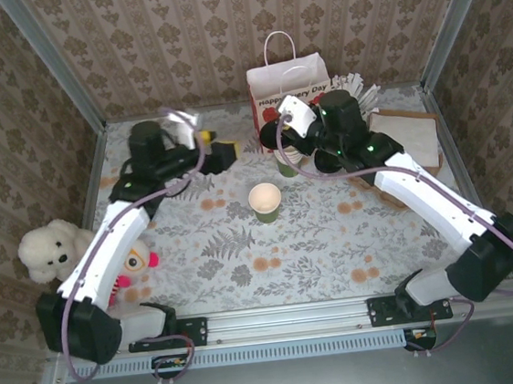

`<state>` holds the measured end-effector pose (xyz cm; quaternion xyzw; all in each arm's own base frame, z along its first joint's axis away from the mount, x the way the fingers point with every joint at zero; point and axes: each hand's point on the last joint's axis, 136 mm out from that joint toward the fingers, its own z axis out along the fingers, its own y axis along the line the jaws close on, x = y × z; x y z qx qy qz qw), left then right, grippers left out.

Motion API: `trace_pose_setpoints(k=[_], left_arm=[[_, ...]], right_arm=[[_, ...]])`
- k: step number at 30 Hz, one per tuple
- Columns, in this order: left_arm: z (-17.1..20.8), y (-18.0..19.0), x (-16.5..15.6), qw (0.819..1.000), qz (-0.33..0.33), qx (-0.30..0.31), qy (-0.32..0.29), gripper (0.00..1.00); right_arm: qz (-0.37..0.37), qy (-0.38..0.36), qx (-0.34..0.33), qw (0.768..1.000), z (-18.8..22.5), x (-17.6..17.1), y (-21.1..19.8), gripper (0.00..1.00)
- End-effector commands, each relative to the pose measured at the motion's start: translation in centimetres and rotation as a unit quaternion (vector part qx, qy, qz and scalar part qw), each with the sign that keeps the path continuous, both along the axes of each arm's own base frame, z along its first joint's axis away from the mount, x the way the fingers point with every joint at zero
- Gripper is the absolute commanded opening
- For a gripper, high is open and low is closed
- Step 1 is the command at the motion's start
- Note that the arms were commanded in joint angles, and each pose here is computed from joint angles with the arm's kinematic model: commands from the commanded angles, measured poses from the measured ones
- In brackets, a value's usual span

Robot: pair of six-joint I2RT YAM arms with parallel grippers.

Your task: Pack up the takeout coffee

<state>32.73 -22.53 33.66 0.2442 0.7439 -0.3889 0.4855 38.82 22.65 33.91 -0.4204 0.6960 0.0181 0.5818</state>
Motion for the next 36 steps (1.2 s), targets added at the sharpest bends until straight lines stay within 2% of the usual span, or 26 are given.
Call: trace_pose_setpoints(k=[1,4,6,8,11,15,19,23,27,31,36], left_arm=[[0.9,2.4,0.2,0.998,0.026,-0.050,0.027,1.00],[0.4,4.8,1.6,0.993,0.074,-0.060,0.064,1.00],[0.7,5.4,1.8,0.992,0.070,-0.071,0.077,1.00],[1.4,5.4,1.5,0.992,0.046,-0.079,0.081,1.00],[2.6,4.9,0.6,0.994,0.004,-0.074,0.076,1.00],[3.6,4.0,-0.5,0.994,-0.052,-0.060,0.073,1.00],[4.1,2.9,-1.7,0.992,-0.103,-0.043,0.064,1.00],[5.0,1.6,-3.3,0.988,-0.148,-0.018,0.036,1.00],[6.0,0.3,-5.8,0.975,-0.222,-0.020,0.010,1.00],[6.0,0.3,-7.4,0.969,-0.246,0.007,-0.007,1.00],[5.8,0.5,-10.3,0.955,-0.294,0.032,-0.033,0.96]], right_arm=[[0.071,-0.138,0.008,0.988,5.0,-1.0,1.5,0.00],[0.099,-0.216,0.017,0.971,6.4,-1.5,2.5,0.00],[0.143,-0.290,0.010,0.946,7.2,-2.7,3.6,0.00],[0.192,-0.367,-0.026,0.910,7.2,-4.1,5.0,0.00],[0.225,-0.431,-0.069,0.871,7.3,-5.2,6.5,0.00],[0.258,-0.490,-0.066,0.830,8.7,-7.1,7.3,0.00],[0.328,-0.535,-0.150,0.764,6.4,-9.3,8.9,0.00],[0.345,-0.554,-0.140,0.745,7.1,-11.0,9.7,0.00],[0.365,-0.554,-0.120,0.738,7.6,-12.4,9.9,0.00],[0.383,-0.581,-0.130,0.706,7.2,-13.7,10.7,0.00],[0.405,-0.594,-0.117,0.684,7.9,-14.9,11.1,0.00]])
